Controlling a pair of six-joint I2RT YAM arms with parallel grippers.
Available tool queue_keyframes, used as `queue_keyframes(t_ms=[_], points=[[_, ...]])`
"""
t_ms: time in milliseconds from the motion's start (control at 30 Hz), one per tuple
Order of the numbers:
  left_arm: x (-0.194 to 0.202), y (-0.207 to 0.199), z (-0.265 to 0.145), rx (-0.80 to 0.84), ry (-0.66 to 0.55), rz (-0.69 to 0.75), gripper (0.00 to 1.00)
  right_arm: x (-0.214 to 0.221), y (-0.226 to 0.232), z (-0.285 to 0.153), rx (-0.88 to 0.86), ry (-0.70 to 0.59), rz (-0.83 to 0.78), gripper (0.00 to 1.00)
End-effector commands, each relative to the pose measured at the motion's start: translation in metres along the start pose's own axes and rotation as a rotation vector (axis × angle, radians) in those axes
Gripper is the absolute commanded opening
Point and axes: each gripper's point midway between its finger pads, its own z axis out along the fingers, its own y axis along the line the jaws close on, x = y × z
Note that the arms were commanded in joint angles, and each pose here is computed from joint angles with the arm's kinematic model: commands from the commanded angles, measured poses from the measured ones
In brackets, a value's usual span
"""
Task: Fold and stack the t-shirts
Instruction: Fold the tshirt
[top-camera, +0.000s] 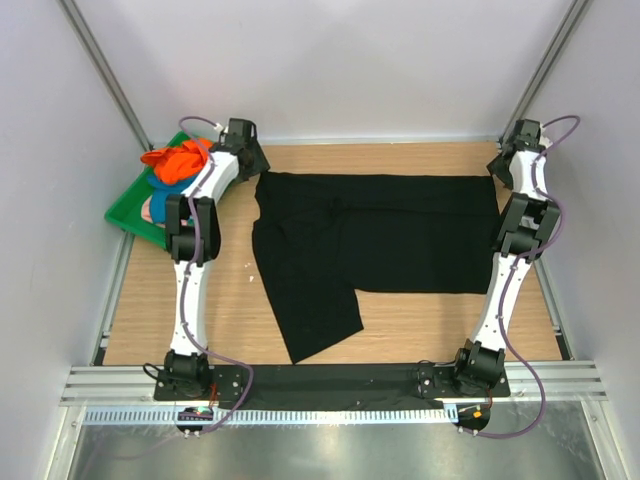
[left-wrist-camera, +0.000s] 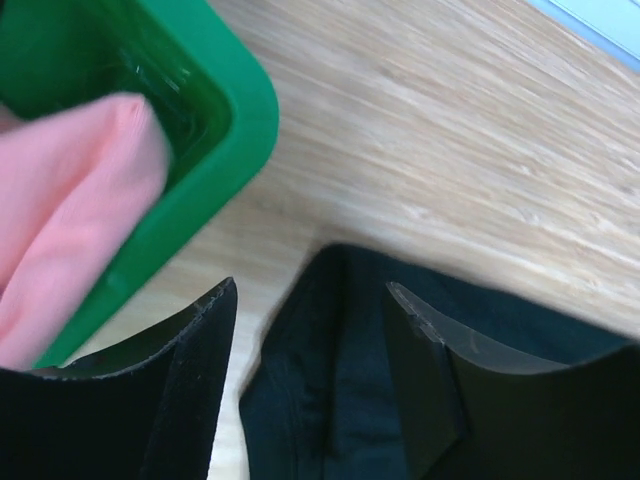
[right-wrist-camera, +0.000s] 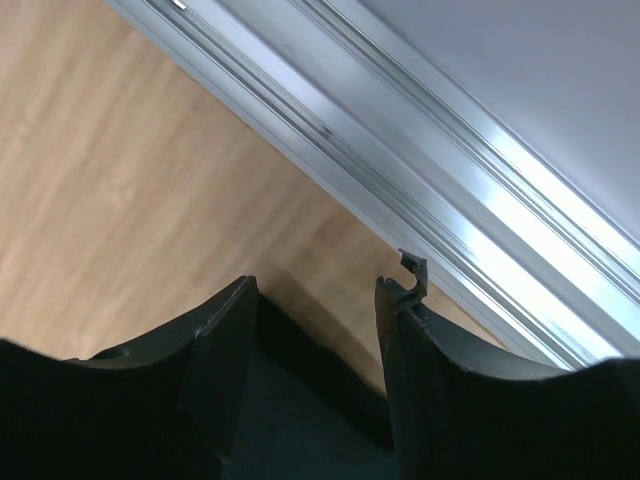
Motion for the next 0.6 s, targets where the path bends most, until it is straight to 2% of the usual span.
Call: queue_keyframes(t_ms=[0, 100, 133, 233, 267, 333, 433, 467, 567], points=[[-0.044, -0.031, -0.074, 0.084, -0.099, -0.015, 0.62, -0.048, -0.002, -0.080, 0.038, -0.077, -0.018, 0.58], [-0.047, -0.037, -0.105, 0.106, -0.110, -0.006, 0.62, -0.035, 0.007, -0.106, 0.043, -0.062, -0.051, 0.58], [-0.036, -0.032, -0.105, 0.092, -0.085, 0.000, 0.62, -0.042, 0.013, -0.126, 0.025, -0.087, -0.060, 0.58], [-0.033, -0.034, -0.134, 0.114, -0.084, 0.007, 0.62, -0.023, 0.044, -0.161, -0.044, -0.079, -0.100, 0.58], [-0.019, -0.029, -0.135, 0.111, -0.047, 0.016, 0.62, -0.004, 0.061, -0.168, -0.077, -0.049, -0.125, 0.58], [-0.015, -0.030, -0.152, 0.133, -0.038, 0.026, 0.61, 0.014, 0.084, -0.185, -0.137, -0.024, -0.153, 0.58], [0.009, -0.030, -0.162, 0.186, 0.037, 0.046, 0.60, 0.068, 0.137, -0.209, -0.317, 0.114, -0.152, 0.58], [0.020, -0.029, -0.162, 0.198, 0.070, 0.047, 0.59, 0.098, 0.156, -0.217, -0.407, 0.214, -0.149, 0.59], [0.044, -0.033, -0.168, 0.244, 0.155, 0.044, 0.57, 0.163, 0.202, -0.249, -0.545, 0.351, -0.186, 0.59]])
